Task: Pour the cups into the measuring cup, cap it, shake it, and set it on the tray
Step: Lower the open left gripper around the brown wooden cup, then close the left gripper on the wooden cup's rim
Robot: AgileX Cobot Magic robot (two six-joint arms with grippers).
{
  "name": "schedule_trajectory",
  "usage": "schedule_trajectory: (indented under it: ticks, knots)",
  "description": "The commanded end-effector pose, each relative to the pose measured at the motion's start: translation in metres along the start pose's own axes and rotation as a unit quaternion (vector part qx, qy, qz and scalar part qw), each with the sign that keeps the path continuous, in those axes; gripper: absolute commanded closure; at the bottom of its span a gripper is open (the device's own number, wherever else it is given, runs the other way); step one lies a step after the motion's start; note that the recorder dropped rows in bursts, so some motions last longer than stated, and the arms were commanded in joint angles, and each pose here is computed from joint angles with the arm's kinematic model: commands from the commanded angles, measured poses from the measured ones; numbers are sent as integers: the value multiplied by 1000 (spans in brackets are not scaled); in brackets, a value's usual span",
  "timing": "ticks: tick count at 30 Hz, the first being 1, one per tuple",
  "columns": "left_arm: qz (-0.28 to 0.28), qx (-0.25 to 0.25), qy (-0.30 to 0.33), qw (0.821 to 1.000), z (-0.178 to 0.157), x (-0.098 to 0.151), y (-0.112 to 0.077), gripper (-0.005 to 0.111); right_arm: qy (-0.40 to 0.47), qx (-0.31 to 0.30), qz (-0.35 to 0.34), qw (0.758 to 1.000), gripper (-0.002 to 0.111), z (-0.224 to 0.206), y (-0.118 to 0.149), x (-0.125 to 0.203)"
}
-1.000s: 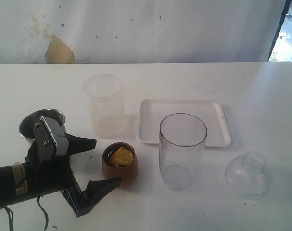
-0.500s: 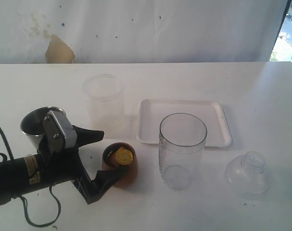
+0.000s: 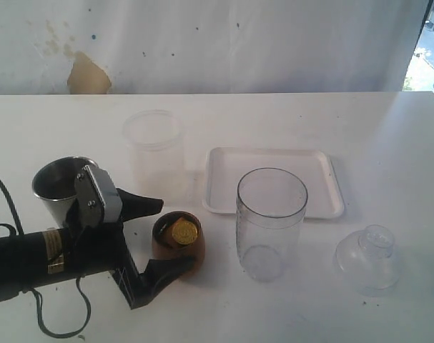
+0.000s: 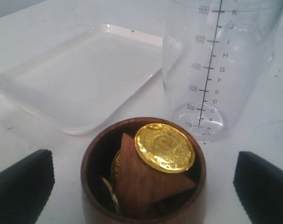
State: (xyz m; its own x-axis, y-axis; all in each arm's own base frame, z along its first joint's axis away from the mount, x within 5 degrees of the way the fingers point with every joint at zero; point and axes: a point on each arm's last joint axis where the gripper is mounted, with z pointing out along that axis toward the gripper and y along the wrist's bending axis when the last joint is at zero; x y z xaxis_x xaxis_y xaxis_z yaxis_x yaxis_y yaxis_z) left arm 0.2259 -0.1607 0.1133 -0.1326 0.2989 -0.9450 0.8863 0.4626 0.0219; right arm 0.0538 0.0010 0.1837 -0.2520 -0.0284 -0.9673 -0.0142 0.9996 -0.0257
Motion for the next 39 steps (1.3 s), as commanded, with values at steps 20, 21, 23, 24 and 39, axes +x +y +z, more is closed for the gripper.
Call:
schedule_trajectory:
  ticks: [20,21,23,24,39]
  knots:
    - [19,5,24,1000,19,-4,15,2,-3,1,2,1000,108,0,0,1]
    - [19,4,22,1000,19,-4,15,2,-3,1,2,1000,108,0,0,1]
    - [19,6,14,1000,19,-6,14,2,-3,1,2,1000,108,0,0,1]
    - [19,6,13,1000,19,-6,14,2,-3,1,2,1000,108,0,0,1]
    - [69,10,24,997,27,4,17,2,-3,1,2,1000,108,0,0,1]
